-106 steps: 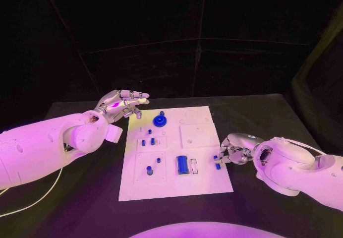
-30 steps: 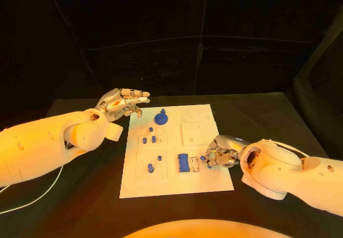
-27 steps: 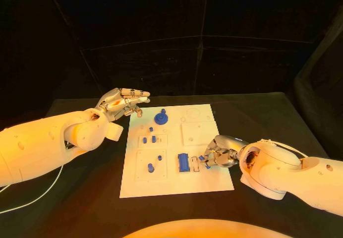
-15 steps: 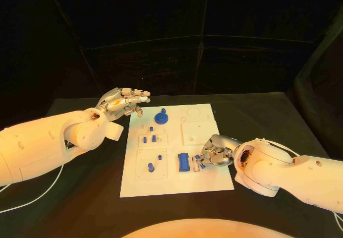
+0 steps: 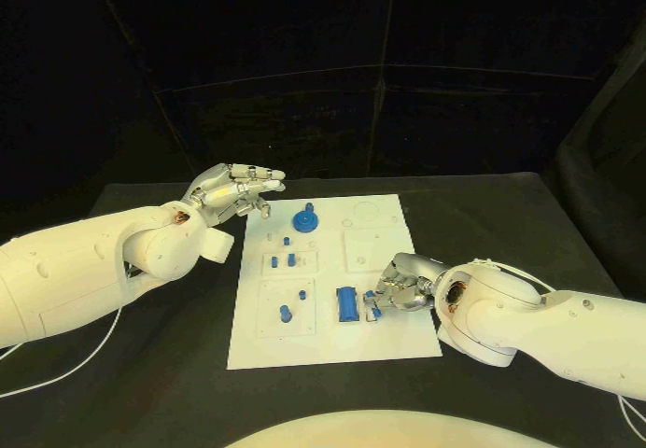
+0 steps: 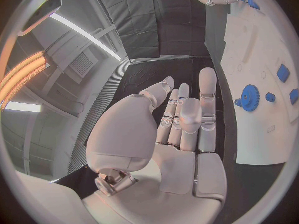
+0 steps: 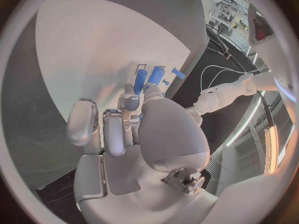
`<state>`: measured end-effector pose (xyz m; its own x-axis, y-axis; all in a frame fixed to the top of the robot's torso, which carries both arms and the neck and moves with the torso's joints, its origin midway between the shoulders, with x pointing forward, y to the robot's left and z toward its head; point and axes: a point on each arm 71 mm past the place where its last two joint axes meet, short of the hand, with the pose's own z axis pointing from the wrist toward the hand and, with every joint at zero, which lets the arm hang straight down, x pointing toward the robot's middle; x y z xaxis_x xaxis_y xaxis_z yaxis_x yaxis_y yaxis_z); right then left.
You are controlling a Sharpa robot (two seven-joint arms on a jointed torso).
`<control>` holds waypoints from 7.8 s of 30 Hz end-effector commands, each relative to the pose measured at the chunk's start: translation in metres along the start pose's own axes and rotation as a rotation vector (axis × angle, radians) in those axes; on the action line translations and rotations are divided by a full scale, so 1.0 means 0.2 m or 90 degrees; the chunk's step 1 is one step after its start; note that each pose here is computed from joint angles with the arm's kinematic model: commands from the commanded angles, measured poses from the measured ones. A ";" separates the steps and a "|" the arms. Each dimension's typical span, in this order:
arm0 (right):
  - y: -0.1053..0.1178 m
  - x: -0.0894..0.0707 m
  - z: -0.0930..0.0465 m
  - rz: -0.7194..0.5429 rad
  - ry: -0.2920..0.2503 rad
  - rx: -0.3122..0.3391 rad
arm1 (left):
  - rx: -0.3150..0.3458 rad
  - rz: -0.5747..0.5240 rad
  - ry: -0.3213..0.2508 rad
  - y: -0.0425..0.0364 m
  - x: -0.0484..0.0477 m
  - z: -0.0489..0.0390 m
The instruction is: Assemble the parts on the task board
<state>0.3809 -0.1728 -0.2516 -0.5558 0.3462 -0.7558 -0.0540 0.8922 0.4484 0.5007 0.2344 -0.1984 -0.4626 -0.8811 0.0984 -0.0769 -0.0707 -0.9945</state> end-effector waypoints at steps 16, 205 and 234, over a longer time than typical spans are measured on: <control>0.02 0.02 0.01 -0.056 0.017 0.010 | 0.003 -0.005 0.007 -0.006 0.006 0.001; -0.25 -0.51 0.49 0.578 -0.220 -0.255 | 0.014 -0.017 -0.122 0.167 -0.116 0.088; -0.05 -0.36 0.24 0.696 -0.344 -0.185 | 0.038 0.050 -0.297 0.158 0.262 -0.069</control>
<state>0.4616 -0.1902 -0.2264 -0.0569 0.9983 0.0129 0.0137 -0.0121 0.9998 0.4615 0.1891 -0.2288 -0.0687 -0.9960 0.0566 -0.0486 -0.0534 -0.9974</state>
